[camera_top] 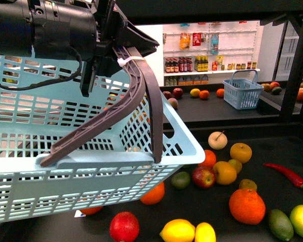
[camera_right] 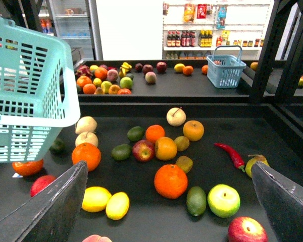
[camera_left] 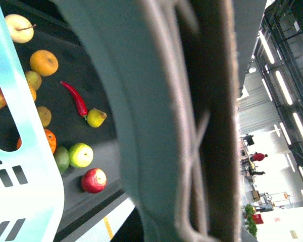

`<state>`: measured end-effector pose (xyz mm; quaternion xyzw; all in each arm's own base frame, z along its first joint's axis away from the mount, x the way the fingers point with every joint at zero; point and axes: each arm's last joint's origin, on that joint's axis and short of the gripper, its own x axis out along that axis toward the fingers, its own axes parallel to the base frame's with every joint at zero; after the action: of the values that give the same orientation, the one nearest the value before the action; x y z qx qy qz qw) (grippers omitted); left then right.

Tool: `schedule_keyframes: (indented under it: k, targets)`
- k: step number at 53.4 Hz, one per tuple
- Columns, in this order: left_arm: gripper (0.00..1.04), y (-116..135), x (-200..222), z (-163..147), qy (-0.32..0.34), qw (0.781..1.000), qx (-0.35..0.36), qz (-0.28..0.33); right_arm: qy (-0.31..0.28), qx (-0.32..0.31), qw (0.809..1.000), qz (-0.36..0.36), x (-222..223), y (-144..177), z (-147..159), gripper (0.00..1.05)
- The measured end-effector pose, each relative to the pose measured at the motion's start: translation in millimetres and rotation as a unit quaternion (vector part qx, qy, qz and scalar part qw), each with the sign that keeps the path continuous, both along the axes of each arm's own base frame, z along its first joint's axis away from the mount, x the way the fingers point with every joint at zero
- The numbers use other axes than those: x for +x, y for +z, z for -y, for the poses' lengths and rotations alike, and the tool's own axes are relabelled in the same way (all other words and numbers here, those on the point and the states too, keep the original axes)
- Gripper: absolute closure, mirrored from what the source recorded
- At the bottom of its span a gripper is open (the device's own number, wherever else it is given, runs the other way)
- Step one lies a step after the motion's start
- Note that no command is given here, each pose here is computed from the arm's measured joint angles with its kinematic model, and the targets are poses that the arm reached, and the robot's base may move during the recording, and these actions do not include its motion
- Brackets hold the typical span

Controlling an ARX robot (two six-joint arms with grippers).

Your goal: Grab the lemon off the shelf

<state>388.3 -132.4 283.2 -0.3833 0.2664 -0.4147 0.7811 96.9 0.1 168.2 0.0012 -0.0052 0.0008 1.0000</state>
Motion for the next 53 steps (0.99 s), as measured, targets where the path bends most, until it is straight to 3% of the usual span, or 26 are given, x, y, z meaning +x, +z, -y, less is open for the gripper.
schedule_keyframes:
  k: [23,28,41,53]
  targets:
    - [0.99,-7.2,-2.6,20.5,-0.034,0.999,-0.001,0.007,-0.001,0.000,1.000,-0.002,0.1,-0.2,0.0,0.07]
    - [0.99,-7.2,-2.7,21.0,-0.034,0.999,0.000,0.008,0.001,0.002,0.996,-0.091,1.7,-8.8,-1.1,0.07]
    - [0.99,-7.3,-2.5,20.8,-0.032,0.999,0.002,0.011,0.020,0.049,0.978,-0.199,17.4,-12.9,5.2,0.07]
    - [0.99,-7.5,-2.5,20.8,-0.033,0.999,0.002,0.011,0.038,0.083,0.953,-0.289,72.9,-12.9,14.3,0.07]
